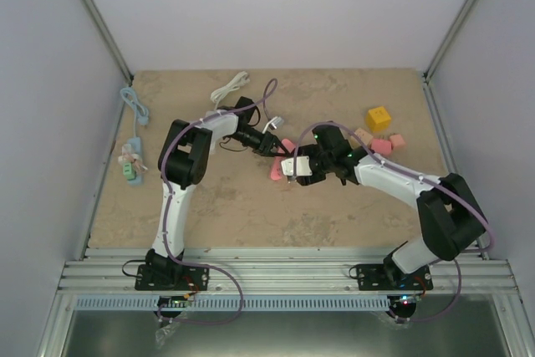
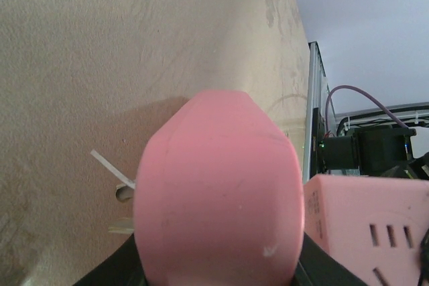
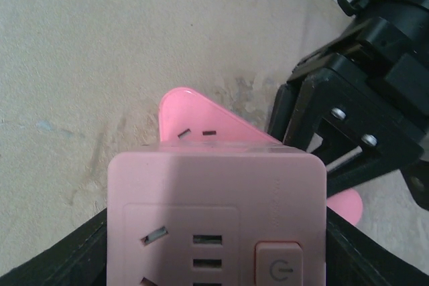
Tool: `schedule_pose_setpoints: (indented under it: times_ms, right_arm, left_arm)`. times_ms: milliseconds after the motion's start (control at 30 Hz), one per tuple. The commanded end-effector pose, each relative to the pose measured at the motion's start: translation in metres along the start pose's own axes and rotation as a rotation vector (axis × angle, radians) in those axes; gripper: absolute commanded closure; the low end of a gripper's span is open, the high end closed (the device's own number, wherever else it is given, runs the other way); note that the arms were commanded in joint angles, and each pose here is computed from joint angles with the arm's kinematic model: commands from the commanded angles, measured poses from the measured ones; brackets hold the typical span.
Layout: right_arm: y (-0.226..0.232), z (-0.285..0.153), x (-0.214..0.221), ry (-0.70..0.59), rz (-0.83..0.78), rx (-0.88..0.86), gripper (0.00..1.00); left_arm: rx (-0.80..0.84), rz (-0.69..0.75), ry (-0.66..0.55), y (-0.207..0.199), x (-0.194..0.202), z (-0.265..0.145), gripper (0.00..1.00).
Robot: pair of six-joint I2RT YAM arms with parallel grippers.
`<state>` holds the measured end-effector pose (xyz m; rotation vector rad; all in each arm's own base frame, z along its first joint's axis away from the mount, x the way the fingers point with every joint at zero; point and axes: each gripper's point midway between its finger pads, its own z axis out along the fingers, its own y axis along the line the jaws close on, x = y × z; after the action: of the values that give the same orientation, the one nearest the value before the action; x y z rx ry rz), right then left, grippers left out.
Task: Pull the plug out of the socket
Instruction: Remove the plug from the socket.
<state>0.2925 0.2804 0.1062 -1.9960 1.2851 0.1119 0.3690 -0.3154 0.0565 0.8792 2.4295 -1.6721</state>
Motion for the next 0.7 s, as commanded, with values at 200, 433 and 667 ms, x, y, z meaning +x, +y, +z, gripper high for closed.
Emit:
schedule_pose_setpoints:
  times_ms: [200,433,667]
  right_arm:
    - [-0.030,-0.027,0.003,-0.005,-0.041,0.171,0.87]
    - [-0.055,-0.042,0.026,0.042,0.016,0.290,0.87]
    - [-0.083,-0.051,0.059,0.120,0.122,0.402,0.87]
  left_arm:
    - [-0.163,-0.064,0.067,0.045,0.025,0.002,1.00]
    - [-0.160,-0.065,0.066,0.045,0.025,0.002,1.00]
    - [-0.158,-0.065,0.064,0.044,0.025,0.002,1.00]
